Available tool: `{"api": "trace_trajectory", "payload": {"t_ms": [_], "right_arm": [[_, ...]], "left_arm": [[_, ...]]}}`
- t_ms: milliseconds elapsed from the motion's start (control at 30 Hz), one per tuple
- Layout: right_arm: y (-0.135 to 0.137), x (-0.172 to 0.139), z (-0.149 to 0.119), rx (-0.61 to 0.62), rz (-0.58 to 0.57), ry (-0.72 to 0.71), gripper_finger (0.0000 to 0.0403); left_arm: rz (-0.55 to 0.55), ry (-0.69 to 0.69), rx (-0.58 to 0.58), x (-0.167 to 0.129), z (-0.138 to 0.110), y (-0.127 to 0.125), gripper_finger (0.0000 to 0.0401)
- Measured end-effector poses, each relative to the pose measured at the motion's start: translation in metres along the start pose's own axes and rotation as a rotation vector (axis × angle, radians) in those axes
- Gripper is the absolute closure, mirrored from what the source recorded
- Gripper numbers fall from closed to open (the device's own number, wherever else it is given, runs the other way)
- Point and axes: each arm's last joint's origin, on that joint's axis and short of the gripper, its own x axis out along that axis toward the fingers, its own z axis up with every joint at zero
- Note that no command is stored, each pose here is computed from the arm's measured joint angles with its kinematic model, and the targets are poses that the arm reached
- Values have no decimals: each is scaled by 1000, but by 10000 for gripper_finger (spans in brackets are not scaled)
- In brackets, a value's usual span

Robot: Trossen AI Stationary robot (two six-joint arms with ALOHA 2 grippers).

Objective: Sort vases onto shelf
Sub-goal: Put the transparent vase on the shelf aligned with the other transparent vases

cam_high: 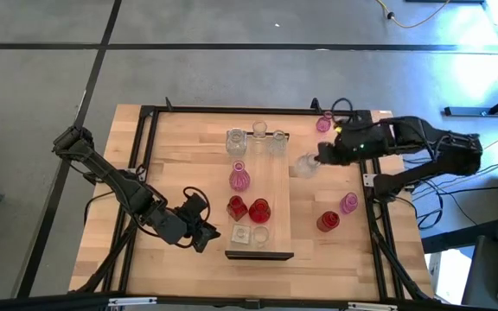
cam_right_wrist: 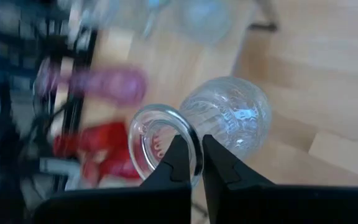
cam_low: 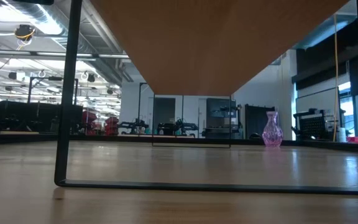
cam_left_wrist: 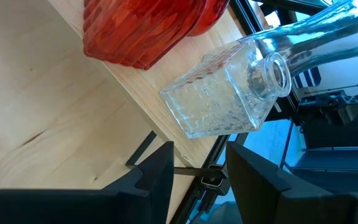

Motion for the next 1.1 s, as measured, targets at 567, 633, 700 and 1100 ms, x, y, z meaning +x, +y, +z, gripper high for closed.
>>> {"api": "trace_trajectory", "payload": {"t_ms": [567, 633, 700, 1100], "right_arm": [[46, 10, -78, -32, 118, 303, 403], [52, 19, -85, -30, 113, 309, 403], [57, 28, -91, -31, 118, 308, 403], [80, 58, -107, -50, 188, 362, 403]], "left_arm": [[8, 1, 4, 0, 0, 1, 262], [16, 3, 8, 0, 0, 2, 262], [17, 5, 9, 0, -1, 2, 262], [7, 53, 30, -1, -3, 1, 262]]}}
